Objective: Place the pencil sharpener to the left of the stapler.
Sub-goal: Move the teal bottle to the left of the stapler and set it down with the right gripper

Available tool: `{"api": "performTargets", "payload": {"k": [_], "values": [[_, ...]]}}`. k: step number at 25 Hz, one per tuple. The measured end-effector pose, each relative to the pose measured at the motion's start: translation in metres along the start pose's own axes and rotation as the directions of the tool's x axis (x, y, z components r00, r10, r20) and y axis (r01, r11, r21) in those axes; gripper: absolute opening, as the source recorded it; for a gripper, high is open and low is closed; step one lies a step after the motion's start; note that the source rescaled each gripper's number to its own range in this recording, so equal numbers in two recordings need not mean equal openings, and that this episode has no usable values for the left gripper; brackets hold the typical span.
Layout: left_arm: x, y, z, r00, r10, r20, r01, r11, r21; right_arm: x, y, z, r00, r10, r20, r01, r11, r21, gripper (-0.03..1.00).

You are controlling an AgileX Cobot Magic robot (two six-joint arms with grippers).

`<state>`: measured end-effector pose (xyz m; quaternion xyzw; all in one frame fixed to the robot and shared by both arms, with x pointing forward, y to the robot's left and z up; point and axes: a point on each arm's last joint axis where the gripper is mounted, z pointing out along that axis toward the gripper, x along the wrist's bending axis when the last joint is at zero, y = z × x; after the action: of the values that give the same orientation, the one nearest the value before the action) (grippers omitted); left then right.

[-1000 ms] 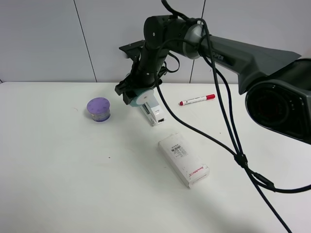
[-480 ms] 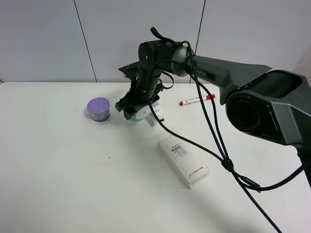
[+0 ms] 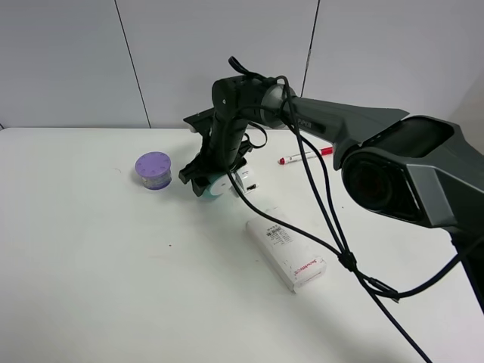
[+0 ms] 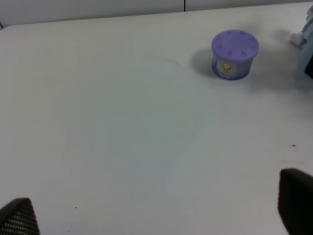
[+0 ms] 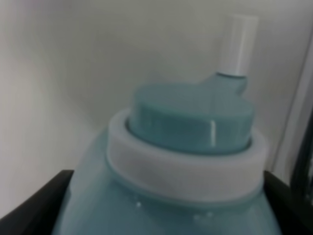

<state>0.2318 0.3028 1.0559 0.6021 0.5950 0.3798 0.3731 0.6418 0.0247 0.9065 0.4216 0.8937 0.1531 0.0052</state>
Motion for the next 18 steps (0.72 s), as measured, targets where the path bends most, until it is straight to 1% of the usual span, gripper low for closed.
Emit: {"api": "performTargets", "payload": {"k": [4,7,18], "values": [[0.0000,0.0000,0.0000,1.000,0.000,0.000,0.000,1.000,0.000,0.0035,-0.0007,0.0068,1.000,-0.005,-0.004,0.005,1.000,0.014,0.00],[0.0000,0.0000,0.0000,1.000,0.000,0.000,0.000,1.000,0.000,0.0038,0.0026,0.0038,1.000,-0.002,-0.003,0.002,1.000,0.004,0.00],[0.0000,0.0000,0.0000,1.000,0.000,0.000,0.000,1.000,0.000,0.0033,0.0008,0.0059,1.000,-0.005,-0.001,0.005,0.999,0.031,0.00]]}}
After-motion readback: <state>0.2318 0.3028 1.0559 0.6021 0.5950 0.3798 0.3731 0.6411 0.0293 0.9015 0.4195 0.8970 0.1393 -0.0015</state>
